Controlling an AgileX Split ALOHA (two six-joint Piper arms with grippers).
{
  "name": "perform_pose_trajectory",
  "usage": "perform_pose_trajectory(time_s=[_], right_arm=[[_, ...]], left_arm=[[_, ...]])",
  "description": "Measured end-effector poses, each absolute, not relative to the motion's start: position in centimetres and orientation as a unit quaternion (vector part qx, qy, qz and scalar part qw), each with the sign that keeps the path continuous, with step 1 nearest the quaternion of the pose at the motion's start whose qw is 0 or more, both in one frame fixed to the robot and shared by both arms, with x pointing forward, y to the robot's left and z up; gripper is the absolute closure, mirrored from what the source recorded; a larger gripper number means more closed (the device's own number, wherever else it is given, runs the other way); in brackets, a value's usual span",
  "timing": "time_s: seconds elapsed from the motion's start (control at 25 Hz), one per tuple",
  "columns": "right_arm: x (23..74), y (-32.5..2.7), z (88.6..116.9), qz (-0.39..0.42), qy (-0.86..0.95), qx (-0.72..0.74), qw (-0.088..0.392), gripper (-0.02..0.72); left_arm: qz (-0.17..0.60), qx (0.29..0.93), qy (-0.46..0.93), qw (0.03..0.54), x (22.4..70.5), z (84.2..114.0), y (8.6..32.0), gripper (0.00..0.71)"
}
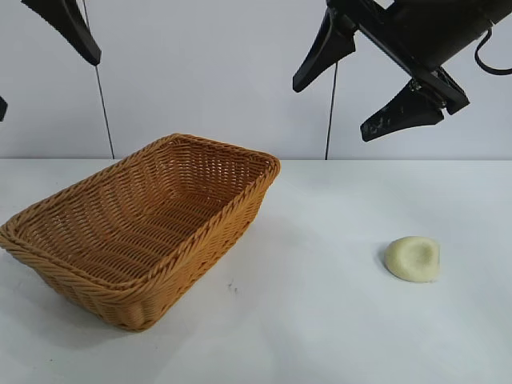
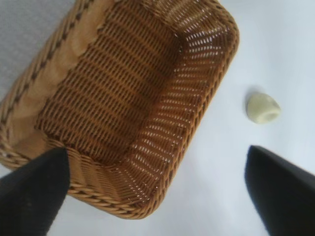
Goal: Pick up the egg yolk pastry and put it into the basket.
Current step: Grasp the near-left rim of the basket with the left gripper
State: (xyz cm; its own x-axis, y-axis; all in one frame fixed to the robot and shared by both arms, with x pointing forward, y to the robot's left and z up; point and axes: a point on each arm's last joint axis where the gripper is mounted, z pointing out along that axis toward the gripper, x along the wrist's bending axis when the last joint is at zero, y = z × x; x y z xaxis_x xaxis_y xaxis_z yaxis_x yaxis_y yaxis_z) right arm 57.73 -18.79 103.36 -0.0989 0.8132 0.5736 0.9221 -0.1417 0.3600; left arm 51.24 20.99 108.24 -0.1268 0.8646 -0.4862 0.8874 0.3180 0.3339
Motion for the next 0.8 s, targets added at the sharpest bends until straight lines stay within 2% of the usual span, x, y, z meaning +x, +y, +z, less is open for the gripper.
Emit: perform_pose_trajectory(time_s=[0.2, 0.52, 0.8], right_arm=[[57.7, -18.8, 103.4, -0.355, -0.65, -0.667, 0.077, 0.026], [57.7, -18.8, 103.4, -0.355, -0.65, -0.667, 0.078, 0.026], [57.7, -18.7, 103.4, -0.355, -0.65, -0.667, 0.082, 0.026]], left_arm=[[-0.015, 0.529, 0.803, 0.273, 48.5, 106.6, 20.9, 0.018], [-0.043, 0.38, 0.885, 0.264, 47.4, 102.9, 20.8, 0.018], [-0.051, 0.33, 0.919, 0.21, 48.5, 99.0, 20.6, 0.018]])
